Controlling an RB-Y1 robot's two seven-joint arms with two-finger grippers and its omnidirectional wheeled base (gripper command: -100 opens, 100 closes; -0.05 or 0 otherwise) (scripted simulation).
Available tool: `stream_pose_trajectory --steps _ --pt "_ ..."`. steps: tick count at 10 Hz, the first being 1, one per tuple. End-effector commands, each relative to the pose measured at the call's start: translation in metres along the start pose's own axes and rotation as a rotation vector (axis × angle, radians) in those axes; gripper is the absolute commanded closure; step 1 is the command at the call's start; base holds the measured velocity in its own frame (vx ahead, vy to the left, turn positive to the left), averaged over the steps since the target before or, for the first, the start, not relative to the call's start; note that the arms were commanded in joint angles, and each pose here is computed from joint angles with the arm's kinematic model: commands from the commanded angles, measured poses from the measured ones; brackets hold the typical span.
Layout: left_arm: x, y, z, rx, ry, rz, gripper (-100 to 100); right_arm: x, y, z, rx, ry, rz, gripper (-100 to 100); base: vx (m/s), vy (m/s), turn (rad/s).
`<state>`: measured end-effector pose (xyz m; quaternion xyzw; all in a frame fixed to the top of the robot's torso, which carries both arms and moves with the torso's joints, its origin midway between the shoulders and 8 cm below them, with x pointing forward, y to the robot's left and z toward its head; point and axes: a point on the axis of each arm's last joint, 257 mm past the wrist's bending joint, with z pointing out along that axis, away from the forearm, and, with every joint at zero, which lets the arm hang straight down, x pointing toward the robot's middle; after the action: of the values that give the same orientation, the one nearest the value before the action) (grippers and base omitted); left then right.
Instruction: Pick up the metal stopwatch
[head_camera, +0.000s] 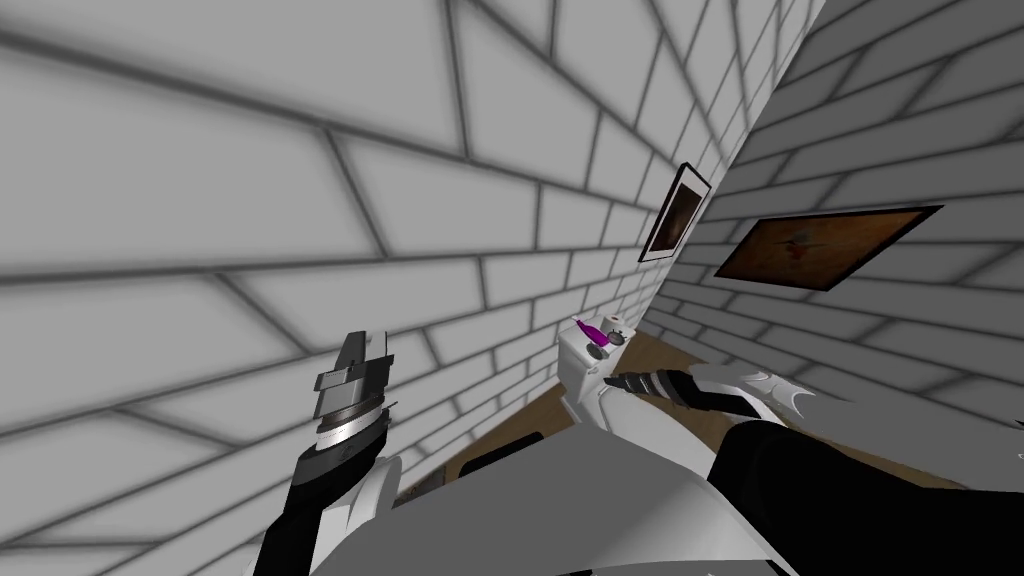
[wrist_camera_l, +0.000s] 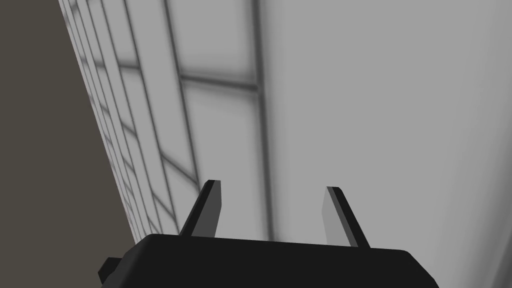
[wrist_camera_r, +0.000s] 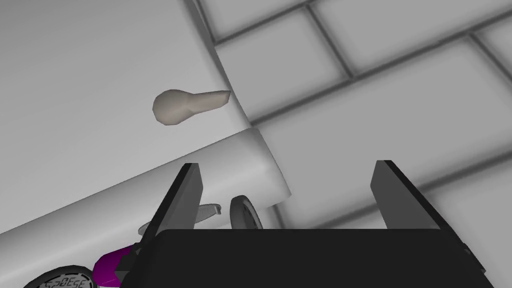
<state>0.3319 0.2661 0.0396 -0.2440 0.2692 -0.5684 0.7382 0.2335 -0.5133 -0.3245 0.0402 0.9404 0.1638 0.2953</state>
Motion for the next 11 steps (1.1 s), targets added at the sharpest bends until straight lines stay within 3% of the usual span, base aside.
stream_pose_trajectory --steps 1,6,10,11 --pt "0.0 0.0 0.0 0.0 0.0 0.0 0 -0.002 -0.013 -0.003 0.028 0.012 -0.017 -100 0.016 0.048 0.059" --pt "0.0 0.0 0.0 0.0 0.0 0.0 0 -0.032 -0.078 -0.045 0.2 0.084 -0.133 -100 0.024 0.069 0.157" --pt "0.0 0.0 0.0 0.0 0.0 0.0 0 -0.056 -0.107 -0.072 0.293 0.122 -0.203 -100 0.03 0.017 0.107" --pt "0.0 0.0 0.0 0.0 0.0 0.0 0 -0.053 -0.102 -0.066 0.278 0.116 -0.193 -100 0.009 0.0 0.019"
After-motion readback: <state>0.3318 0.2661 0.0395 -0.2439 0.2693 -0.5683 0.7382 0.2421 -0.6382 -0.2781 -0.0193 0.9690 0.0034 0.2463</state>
